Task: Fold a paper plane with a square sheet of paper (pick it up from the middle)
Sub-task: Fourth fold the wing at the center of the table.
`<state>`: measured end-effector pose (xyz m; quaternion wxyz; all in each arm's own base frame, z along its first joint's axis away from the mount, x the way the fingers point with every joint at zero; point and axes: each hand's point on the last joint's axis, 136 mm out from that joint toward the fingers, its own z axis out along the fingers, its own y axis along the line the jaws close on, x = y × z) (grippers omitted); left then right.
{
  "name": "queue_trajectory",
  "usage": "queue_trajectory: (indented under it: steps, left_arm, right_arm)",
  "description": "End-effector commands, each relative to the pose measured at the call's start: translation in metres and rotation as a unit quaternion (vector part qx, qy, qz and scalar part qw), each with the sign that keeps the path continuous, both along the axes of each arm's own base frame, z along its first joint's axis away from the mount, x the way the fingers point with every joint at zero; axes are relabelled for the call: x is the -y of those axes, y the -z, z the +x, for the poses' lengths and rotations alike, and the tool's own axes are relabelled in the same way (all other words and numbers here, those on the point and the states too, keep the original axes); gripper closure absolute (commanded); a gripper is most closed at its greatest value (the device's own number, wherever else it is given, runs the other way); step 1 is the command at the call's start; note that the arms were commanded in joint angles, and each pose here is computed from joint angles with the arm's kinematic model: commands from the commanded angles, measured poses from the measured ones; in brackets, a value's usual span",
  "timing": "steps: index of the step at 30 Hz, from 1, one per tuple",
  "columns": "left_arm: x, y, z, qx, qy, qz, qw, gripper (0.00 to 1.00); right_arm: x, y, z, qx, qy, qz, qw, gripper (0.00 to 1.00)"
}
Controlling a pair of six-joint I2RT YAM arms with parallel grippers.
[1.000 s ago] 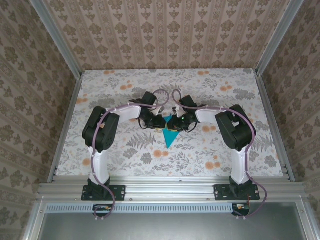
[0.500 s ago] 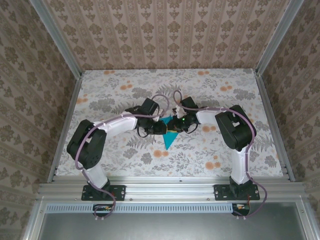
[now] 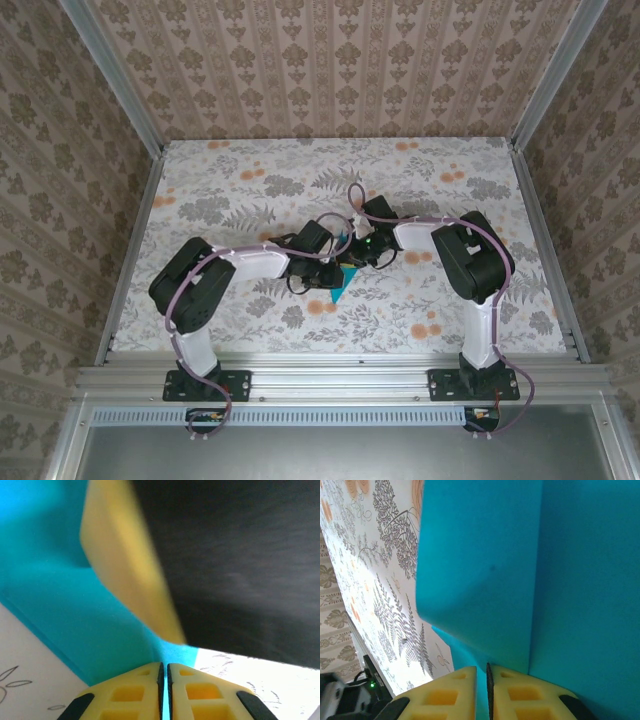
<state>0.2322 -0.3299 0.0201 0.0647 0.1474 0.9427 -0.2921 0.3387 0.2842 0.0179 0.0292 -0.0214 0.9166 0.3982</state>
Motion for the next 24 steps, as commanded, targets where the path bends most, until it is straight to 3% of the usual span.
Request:
queue_trajectory:
  steps: [1,15,24]
  left_arm:
    - [-0.011,0.017,-0.005,-0.005,-0.009,0.029,1.000,0.88]
    - [-0.049,0.043,-0.030,-0.019,-0.002,0.101,0.995,0.96]
    - [-0.060,0.047,-0.040,-0.024,0.007,0.113,0.993,0.99]
  right_arm:
    - [0.004,0.000,-0.011,-0.018,0.002,-0.006,1.000,0.83]
    - [0.004,-0.020,0.018,0.019,0.039,-0.007,0.999,0.82]
    - [0.006,-0.014,0.037,0.031,0.056,-0.037,0.997,0.82]
